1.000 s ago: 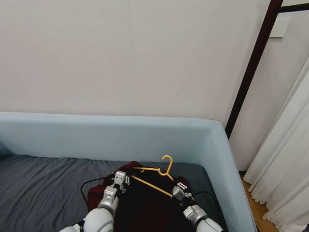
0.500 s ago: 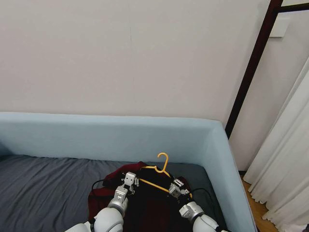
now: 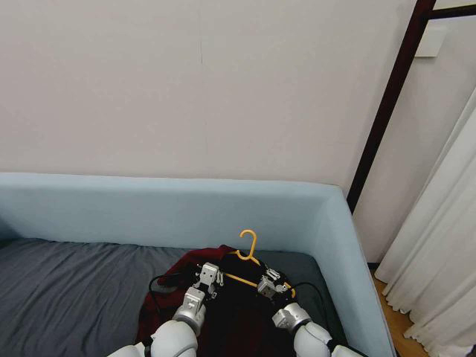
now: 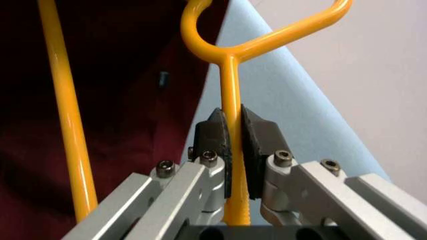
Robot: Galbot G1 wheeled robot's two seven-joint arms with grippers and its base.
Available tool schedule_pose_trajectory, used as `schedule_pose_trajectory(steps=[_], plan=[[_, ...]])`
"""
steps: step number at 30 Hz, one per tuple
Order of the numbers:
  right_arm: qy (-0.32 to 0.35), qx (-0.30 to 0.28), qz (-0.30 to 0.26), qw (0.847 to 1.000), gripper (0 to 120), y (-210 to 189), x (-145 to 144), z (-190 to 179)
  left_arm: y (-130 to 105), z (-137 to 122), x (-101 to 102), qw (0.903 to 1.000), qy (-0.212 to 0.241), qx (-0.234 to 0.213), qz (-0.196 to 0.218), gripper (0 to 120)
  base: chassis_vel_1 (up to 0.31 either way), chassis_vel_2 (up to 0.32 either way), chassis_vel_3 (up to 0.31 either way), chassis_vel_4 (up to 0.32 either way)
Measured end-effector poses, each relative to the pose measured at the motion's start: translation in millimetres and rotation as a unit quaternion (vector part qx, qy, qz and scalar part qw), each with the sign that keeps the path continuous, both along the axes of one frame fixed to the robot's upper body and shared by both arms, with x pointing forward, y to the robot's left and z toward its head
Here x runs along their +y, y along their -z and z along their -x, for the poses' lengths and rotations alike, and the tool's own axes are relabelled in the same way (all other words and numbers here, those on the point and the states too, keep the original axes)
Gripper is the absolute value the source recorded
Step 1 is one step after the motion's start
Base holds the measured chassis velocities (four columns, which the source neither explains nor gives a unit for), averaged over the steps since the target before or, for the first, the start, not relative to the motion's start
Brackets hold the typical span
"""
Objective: Pick up the clothes from the sofa and hang them on the clothes hanger.
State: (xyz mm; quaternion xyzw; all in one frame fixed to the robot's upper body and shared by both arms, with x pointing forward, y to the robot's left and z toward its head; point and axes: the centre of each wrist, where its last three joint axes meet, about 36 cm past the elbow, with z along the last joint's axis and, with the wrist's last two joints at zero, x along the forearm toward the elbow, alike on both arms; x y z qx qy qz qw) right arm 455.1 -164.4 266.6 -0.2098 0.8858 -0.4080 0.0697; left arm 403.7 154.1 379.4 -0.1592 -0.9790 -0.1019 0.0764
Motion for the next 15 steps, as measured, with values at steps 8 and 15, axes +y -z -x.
schedule_pose_trajectory(steps=[8, 15], plan=[[0.006, -0.001, -0.007, 1.0, 4, -8.2, -2.4, -7.2, 7.7, 19.9, -7.5, 0.9996, 0.028, 0.004, -0.01, 0, 0.0, 0.0, 0.0, 0.0], [0.022, -0.006, -0.01, 1.0, 4, -20.0, -8.3, -22.0, 9.3, 39.6, -5.1, 0.9993, 0.035, 0.007, -0.013, 0, 0.0, 0.0, 0.0, 0.0]])
